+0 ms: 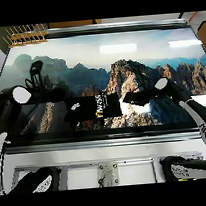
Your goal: Fold the clothes and pants, and hang the long-sleeved shirts on hangers.
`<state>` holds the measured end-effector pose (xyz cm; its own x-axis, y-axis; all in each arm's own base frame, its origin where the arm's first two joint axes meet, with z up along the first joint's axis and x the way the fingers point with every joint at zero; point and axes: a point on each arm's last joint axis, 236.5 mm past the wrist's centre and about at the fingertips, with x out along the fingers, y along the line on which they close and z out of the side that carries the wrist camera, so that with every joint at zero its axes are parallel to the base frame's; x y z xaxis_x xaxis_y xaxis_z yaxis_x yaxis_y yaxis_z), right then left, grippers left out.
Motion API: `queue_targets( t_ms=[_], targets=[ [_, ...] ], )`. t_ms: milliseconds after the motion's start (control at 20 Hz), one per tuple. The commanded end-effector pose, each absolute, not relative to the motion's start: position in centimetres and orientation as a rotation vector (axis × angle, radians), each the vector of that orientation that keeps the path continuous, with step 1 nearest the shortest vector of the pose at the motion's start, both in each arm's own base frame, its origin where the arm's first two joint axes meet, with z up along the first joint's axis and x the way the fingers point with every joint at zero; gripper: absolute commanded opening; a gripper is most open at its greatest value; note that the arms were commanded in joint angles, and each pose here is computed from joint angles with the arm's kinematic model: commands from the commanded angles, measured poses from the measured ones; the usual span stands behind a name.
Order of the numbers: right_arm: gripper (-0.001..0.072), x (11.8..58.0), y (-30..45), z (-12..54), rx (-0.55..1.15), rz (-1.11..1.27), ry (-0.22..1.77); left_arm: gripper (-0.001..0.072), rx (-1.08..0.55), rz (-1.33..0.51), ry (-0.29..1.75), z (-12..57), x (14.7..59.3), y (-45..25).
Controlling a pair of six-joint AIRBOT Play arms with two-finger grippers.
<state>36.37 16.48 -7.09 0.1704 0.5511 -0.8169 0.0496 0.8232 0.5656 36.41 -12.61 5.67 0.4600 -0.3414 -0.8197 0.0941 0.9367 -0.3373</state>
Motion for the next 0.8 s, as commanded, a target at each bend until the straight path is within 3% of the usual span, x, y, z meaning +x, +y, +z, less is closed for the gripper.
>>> queue_targets(
  t_ms=[0, 150, 400, 450, 500, 550, 600, 750],
  targets=[
    [0.0667, 35.8, 17.0, -9.5, 0.711, 0.436, 1.382, 0.0005, -0.239, -0.321, 1.068, 4.9, 35.0, -15.0],
    [0.0659, 37.2, 21.4, -9.7, 0.783, 0.543, 1.333, 0.0005, -0.262, -0.323, 1.077, 4.9, 34.6, -16.0],
    [0.065, 38.5, 28.1, -10.1, 0.754, 0.626, 1.31, 0.0005, -0.299, -0.303, 1.085, 4.9, 34.6, -16.0],
    [0.0505, 39.0, 29.0, -9.7, 0.739, 0.646, 1.28, 0.0005, -0.298, -0.303, 1.088, 4.9, 34.6, -16.0],
    [0.0244, 39.4, 29.7, -9.3, 0.709, 0.67, 1.249, 0.0005, -0.297, -0.303, 1.093, 4.8, 34.4, -16.0],
    [0.0076, 39.8, 30.0, -8.7, 0.677, 0.699, 1.221, 0.0005, -0.296, -0.304, 1.1, 4.8, 34.3, -16.0],
    [0.0014, 40.1, 30.0, -8.0, 0.656, 0.727, 1.2, 0.0005, -0.294, -0.304, 1.107, 4.7, 34.2, -16.0],
    [0.0013, 43.2, 25.4, -5.0, 0.588, 0.675, 1.122, 0.0006, -0.29, -0.304, 1.127, 4.4, 33.7, -15.9]
  ],
)
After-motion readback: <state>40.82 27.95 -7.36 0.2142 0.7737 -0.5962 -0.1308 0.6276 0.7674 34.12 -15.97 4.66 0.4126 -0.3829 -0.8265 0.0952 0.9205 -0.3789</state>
